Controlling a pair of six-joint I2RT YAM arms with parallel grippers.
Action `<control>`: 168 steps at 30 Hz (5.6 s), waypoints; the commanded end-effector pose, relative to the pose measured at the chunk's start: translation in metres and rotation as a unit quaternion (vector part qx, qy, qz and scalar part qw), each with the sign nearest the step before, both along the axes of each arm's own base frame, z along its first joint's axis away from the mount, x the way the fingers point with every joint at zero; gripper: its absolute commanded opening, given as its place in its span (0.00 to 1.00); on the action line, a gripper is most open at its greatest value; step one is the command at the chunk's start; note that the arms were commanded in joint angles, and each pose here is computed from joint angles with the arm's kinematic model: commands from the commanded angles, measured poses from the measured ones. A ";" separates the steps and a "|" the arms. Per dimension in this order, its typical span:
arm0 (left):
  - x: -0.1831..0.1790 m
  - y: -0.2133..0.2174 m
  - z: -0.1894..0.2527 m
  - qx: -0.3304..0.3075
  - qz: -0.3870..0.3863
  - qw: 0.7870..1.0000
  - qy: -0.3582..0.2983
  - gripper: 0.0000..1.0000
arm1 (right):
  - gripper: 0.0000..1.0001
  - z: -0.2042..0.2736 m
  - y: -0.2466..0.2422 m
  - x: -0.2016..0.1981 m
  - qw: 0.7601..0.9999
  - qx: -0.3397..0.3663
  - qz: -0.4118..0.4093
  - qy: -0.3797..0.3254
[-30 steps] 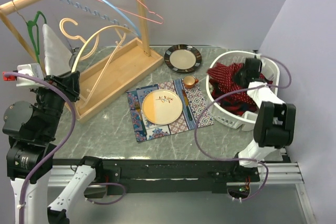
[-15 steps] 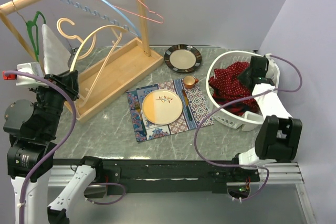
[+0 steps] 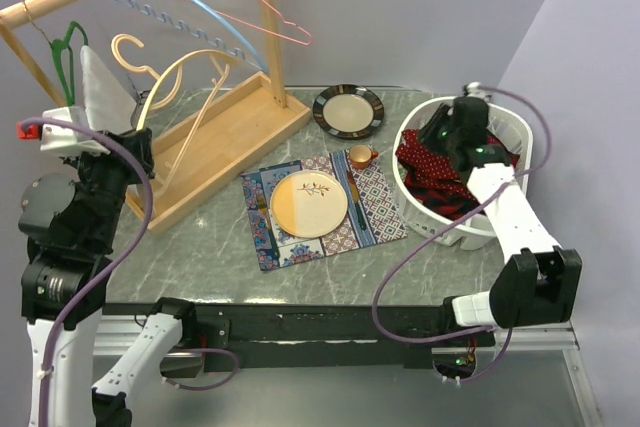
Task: Remove the skirt from the hanger
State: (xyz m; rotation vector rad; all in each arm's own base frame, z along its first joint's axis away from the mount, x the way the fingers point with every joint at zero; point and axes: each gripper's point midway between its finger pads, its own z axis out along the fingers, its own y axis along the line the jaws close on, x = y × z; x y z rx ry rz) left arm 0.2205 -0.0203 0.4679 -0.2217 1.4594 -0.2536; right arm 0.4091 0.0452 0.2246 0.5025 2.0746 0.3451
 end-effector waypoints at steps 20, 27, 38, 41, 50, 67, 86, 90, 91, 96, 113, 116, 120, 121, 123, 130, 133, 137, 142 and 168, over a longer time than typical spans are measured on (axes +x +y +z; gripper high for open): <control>0.072 0.041 0.043 -0.002 0.149 0.989 0.012 0.01 | 0.95 -0.002 -0.038 -0.036 0.995 -0.061 -0.080 0.004; 0.066 0.056 0.028 0.028 0.186 0.982 0.023 0.01 | 1.00 0.042 -0.026 -0.051 0.996 -0.055 -0.051 -0.036; 0.073 0.084 0.040 0.090 0.270 0.958 0.012 0.01 | 1.00 0.114 0.000 -0.063 0.989 -0.044 -0.052 -0.134; 0.080 0.085 0.043 0.099 0.276 0.956 0.015 0.01 | 1.00 0.124 0.007 -0.062 0.988 -0.041 -0.044 -0.145; 0.087 0.075 0.047 0.114 0.250 0.961 0.001 0.01 | 1.00 0.141 0.012 -0.065 0.984 -0.037 -0.046 -0.168; 0.050 0.055 0.036 0.145 0.169 0.974 -0.034 0.01 | 1.00 0.135 0.027 -0.069 0.983 -0.022 -0.025 -0.178; 0.067 0.067 0.070 0.140 0.219 0.965 -0.045 0.01 | 1.00 0.109 0.035 -0.070 0.982 -0.018 0.003 -0.187; 0.077 0.069 0.071 0.155 0.228 0.960 -0.035 0.01 | 1.00 0.109 0.040 -0.071 0.981 -0.013 0.017 -0.191; 0.078 0.069 0.073 0.159 0.229 0.960 -0.033 0.01 | 1.00 0.110 0.041 -0.071 0.981 -0.011 0.020 -0.194; 0.084 0.073 0.067 0.166 0.243 0.956 -0.016 0.01 | 1.00 0.114 0.043 -0.074 0.978 -0.008 0.025 -0.205; 0.139 0.060 0.025 0.198 0.277 0.939 0.054 0.01 | 1.00 0.113 0.052 -0.077 0.977 0.006 0.048 -0.208; 0.150 0.048 0.017 0.194 0.255 0.945 0.061 0.01 | 1.00 0.112 0.052 -0.077 0.977 0.006 0.048 -0.208; 0.160 0.030 0.013 0.191 0.229 0.953 0.056 0.06 | 1.00 0.108 0.053 -0.078 0.979 0.006 0.052 -0.197; 0.161 0.027 0.013 0.193 0.225 0.953 0.056 0.10 | 1.00 0.107 0.053 -0.079 0.979 0.005 0.052 -0.195; 0.168 0.016 0.009 0.195 0.208 0.956 0.061 0.16 | 1.00 0.109 0.051 -0.080 0.979 0.004 0.047 -0.197; 0.166 -0.018 0.010 0.193 0.157 0.966 0.067 0.65 | 1.00 0.123 0.053 -0.089 0.977 0.012 0.048 -0.208; 0.152 -0.034 0.017 0.183 0.134 0.972 0.056 0.72 | 1.00 0.124 0.056 -0.092 0.976 0.014 0.055 -0.211; 0.125 -0.035 0.015 0.164 0.120 0.977 0.058 0.83 | 1.00 0.132 0.060 -0.092 0.975 0.016 0.064 -0.211; 0.089 -0.021 0.033 0.120 0.111 0.985 0.053 0.87 | 1.00 0.134 0.071 -0.097 0.970 0.040 0.087 -0.222; 0.062 0.099 -0.039 0.102 0.335 0.920 0.176 0.60 | 1.00 0.126 0.087 -0.081 0.969 0.041 0.114 -0.213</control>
